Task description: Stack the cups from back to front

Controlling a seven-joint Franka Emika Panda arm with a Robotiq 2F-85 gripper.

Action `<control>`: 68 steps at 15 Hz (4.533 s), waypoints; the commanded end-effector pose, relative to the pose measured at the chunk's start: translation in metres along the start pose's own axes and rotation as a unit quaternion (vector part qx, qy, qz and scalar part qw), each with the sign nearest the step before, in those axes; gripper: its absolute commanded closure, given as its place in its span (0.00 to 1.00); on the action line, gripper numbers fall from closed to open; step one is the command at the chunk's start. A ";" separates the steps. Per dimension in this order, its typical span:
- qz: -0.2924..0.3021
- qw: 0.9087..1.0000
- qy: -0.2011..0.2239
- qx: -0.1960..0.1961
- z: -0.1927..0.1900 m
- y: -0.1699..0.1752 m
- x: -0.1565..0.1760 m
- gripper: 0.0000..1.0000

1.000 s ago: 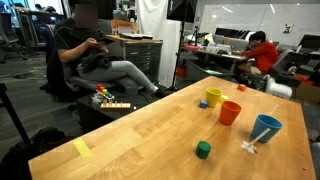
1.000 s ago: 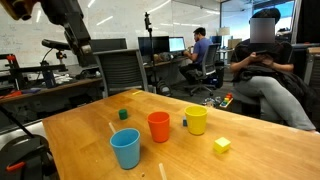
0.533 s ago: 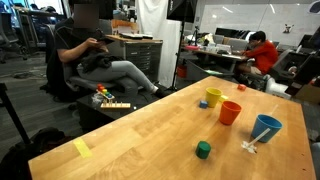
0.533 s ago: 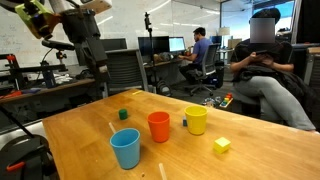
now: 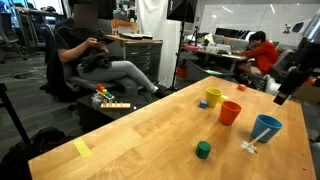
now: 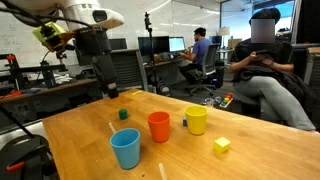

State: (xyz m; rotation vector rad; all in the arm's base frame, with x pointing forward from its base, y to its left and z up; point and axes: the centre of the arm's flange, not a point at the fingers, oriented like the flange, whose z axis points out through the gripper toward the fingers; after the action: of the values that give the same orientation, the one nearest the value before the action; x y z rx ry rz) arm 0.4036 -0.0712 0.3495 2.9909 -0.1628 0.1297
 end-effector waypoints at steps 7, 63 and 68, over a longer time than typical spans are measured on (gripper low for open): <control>0.013 1.000 -0.019 -0.017 0.057 0.007 0.021 0.00; 0.130 0.990 0.060 0.001 -0.095 0.033 0.120 0.99; 0.125 0.992 0.035 0.001 -0.060 0.022 0.133 0.99</control>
State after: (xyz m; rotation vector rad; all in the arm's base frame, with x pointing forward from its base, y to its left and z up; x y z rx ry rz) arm 0.5080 -0.1005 0.4364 2.9384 -0.5126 0.2819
